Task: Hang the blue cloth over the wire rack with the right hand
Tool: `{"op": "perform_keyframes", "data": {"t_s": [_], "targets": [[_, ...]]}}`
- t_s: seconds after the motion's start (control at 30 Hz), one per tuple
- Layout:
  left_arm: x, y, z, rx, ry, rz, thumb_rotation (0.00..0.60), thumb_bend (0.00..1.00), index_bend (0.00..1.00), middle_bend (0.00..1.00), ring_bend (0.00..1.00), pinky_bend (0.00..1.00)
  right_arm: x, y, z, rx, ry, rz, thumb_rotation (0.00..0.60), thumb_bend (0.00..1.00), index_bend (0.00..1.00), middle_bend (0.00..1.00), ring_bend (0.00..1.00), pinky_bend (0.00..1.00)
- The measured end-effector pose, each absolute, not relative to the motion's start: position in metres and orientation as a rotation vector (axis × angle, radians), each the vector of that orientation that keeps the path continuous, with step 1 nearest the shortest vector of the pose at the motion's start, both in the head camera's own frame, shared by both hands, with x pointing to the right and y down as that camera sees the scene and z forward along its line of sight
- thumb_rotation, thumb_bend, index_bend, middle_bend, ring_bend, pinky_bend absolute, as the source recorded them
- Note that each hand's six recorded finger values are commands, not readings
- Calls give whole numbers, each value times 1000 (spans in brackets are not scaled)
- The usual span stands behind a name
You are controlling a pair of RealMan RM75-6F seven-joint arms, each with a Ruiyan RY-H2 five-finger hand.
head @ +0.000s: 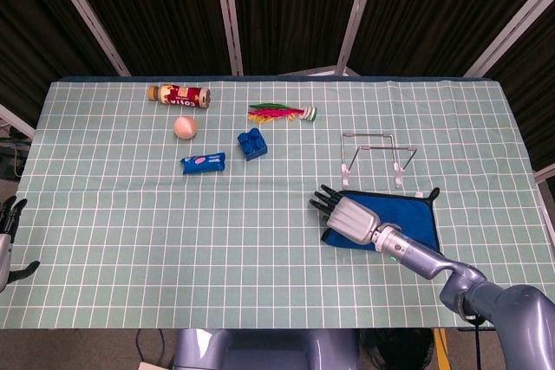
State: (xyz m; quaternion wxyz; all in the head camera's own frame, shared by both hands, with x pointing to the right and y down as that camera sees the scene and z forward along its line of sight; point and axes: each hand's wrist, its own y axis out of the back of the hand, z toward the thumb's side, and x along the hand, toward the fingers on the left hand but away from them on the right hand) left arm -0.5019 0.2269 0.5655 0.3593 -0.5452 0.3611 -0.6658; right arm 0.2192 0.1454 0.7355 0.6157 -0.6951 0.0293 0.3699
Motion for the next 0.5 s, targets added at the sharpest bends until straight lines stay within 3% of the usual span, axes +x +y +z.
{"op": "perform_keyframes", "data": {"t_s": [0.23,0.5], "targets": [[-501,227,566,-1408,930,-1716,600,0,0,0,0,0,222,144,732,-1623,30,847,600,391,685,102,0,0],[-501,227,565,-1415,934,-1714,600,0,0,0,0,0,225,138,720,-1690,-103,852,600,398,694,119,0,10]]}}
